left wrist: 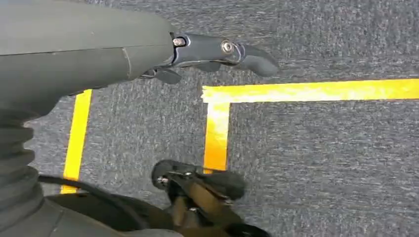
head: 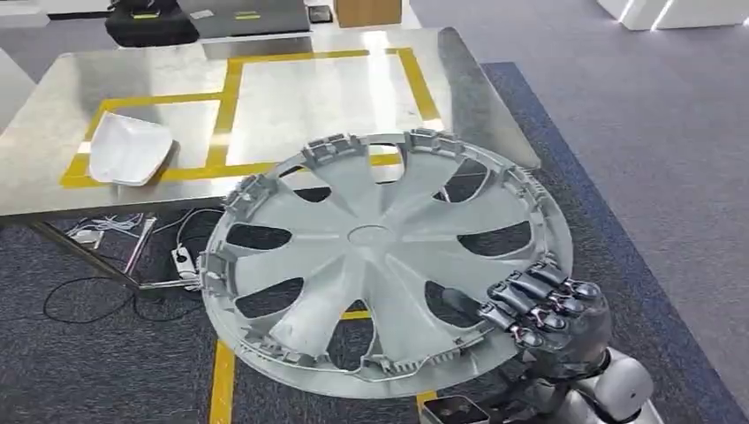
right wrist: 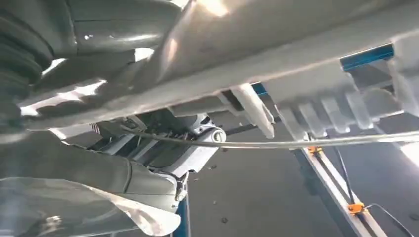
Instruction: Take the parts from the cabinet and place them on the table.
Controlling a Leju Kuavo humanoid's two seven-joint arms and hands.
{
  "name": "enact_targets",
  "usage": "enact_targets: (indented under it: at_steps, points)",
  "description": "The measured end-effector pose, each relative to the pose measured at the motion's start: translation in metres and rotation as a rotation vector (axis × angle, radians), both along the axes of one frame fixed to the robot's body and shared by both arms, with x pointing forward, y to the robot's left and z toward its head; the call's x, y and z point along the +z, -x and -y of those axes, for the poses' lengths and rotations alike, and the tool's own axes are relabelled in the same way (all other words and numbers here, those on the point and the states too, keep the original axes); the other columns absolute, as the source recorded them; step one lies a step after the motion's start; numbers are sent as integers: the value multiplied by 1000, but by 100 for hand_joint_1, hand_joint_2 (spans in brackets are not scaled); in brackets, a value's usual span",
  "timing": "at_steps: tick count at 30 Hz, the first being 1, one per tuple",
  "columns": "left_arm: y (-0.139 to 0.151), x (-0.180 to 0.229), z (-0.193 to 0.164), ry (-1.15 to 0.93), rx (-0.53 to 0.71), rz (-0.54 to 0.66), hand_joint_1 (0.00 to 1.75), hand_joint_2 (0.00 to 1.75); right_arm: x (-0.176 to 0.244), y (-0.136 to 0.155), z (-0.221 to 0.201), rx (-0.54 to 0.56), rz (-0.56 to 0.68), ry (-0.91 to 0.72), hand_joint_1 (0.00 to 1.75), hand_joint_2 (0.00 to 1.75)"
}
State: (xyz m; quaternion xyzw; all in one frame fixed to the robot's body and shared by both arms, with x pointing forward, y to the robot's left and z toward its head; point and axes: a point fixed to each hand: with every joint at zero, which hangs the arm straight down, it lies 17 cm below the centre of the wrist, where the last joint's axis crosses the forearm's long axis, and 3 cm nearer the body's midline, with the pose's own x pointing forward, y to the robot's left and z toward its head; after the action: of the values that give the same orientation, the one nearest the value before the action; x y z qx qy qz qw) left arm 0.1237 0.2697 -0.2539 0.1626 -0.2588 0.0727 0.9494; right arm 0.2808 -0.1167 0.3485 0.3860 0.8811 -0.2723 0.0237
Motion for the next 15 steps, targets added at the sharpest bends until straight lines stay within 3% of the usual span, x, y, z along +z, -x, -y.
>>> enact_targets:
  at_steps: [15]
  points:
    - [2,0,-1,-3,3,-3,0,175,5,-6,-6,28,5,-13,175,175]
